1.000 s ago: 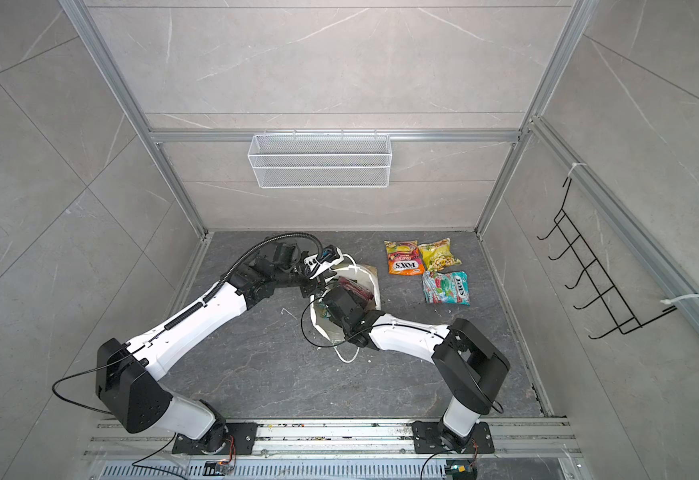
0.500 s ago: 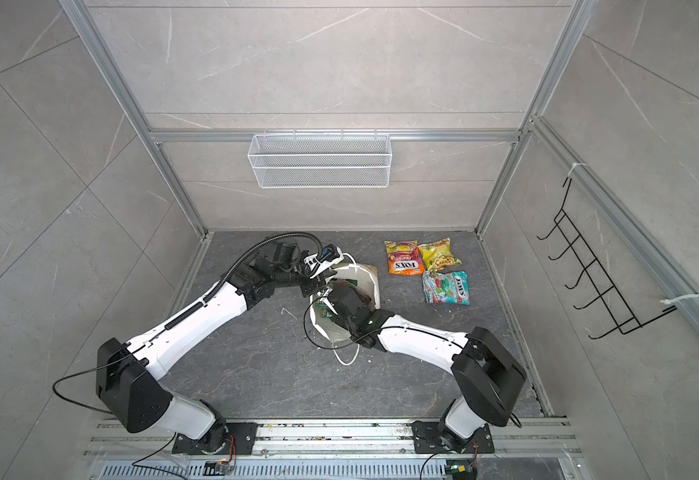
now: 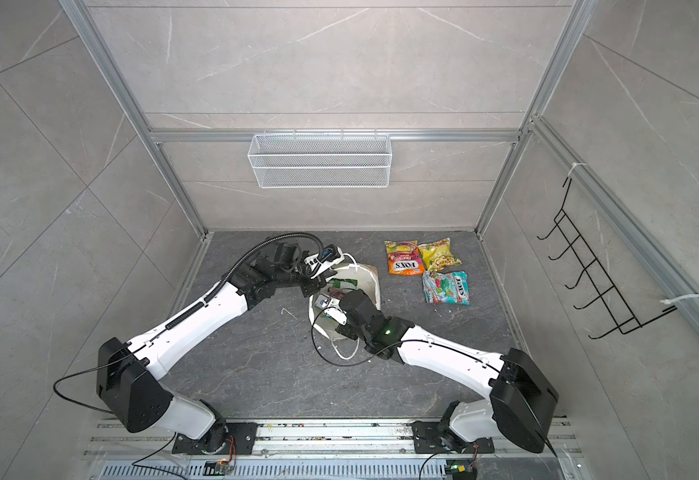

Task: Take the snacks out of the paper bag
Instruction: Pick up the snack from the paper bag.

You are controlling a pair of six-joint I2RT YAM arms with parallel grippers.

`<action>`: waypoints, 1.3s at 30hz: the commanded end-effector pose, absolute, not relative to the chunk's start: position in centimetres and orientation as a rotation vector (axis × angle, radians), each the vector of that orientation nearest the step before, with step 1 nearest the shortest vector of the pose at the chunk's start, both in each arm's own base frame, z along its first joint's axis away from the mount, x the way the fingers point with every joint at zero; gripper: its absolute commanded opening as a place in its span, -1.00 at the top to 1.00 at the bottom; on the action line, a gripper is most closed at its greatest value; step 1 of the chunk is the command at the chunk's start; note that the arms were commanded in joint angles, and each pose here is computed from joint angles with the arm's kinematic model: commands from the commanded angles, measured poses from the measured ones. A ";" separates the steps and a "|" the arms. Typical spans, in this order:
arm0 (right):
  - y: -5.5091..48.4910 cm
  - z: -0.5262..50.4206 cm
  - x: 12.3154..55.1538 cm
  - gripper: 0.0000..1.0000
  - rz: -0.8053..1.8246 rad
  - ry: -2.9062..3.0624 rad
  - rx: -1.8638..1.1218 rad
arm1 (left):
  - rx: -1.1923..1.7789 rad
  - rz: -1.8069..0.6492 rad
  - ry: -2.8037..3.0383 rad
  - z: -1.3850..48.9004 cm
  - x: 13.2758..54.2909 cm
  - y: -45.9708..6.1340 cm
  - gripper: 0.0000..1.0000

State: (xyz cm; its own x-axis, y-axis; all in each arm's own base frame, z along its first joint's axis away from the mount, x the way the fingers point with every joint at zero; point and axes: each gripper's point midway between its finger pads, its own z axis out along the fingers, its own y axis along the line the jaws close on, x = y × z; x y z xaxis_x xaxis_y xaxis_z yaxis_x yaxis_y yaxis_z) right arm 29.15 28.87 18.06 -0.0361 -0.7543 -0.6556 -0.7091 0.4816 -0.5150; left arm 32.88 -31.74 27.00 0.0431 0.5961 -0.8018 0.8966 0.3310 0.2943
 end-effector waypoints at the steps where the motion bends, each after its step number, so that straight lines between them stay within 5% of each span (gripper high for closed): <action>1: 29.5 20.3 27.7 1.00 0.008 1.687 -1.281 | 1.345 -0.391 1.621 28.3 33.2 -32.0 1.00; 39: 26.7 33.3 23.9 1.00 0.267 1.625 -1.137 | 1.303 -0.319 1.652 28.6 34.7 -31.5 1.00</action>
